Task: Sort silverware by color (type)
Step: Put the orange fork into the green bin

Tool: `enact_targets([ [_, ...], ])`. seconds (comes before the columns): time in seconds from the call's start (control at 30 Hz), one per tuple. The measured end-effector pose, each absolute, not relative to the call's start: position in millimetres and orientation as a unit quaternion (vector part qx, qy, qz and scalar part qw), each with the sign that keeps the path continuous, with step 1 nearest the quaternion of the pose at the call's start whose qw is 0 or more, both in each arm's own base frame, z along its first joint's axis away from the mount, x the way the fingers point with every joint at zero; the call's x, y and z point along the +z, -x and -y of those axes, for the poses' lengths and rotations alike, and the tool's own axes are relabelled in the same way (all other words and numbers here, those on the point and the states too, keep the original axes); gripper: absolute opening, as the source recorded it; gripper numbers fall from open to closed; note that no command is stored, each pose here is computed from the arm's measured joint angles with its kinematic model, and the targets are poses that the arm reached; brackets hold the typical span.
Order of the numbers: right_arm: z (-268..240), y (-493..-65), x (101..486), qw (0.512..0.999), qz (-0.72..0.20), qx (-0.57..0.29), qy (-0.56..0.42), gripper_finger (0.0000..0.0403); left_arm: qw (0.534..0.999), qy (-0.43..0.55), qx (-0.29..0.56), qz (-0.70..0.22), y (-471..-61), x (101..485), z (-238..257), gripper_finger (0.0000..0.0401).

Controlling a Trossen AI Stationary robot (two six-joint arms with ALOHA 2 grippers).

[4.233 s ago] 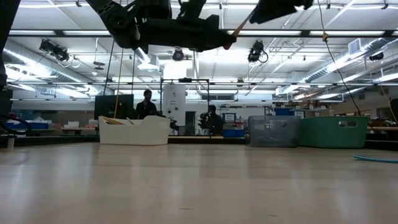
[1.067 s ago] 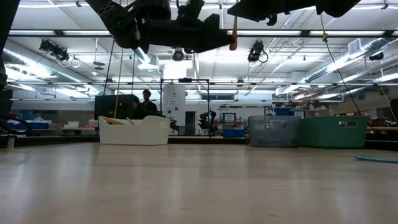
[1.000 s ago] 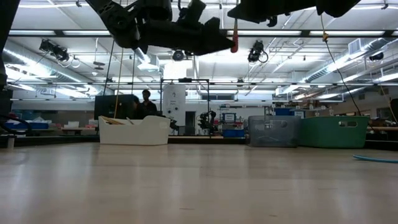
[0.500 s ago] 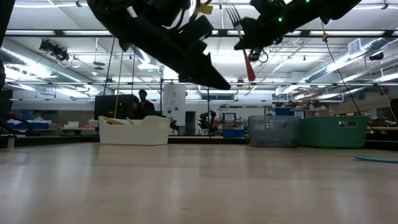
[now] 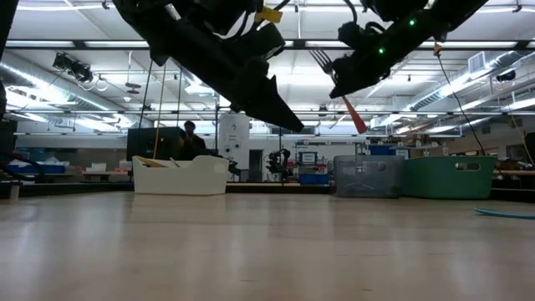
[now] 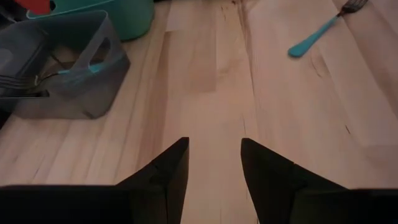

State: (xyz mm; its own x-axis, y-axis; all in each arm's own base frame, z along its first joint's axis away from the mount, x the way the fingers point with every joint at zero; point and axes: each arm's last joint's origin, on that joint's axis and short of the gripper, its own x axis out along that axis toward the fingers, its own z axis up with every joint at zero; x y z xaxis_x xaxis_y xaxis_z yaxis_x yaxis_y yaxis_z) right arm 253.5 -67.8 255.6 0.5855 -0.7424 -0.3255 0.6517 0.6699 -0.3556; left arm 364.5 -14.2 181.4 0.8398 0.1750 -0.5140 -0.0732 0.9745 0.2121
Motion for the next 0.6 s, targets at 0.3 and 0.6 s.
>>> enact_targets([
  [0.3, 83, -242, 244, 0.857, -0.286, -0.421, 0.073, 0.0015, 0.956, -0.081, 0.068, -0.275, -364, 181, 14, 0.0153],
  [0.6, 101, -232, 253, 0.833, -0.333, -0.441, 0.033, 0.0015, 0.956, -0.08, 0.068, -0.275, -364, 181, 14, 0.0153],
])
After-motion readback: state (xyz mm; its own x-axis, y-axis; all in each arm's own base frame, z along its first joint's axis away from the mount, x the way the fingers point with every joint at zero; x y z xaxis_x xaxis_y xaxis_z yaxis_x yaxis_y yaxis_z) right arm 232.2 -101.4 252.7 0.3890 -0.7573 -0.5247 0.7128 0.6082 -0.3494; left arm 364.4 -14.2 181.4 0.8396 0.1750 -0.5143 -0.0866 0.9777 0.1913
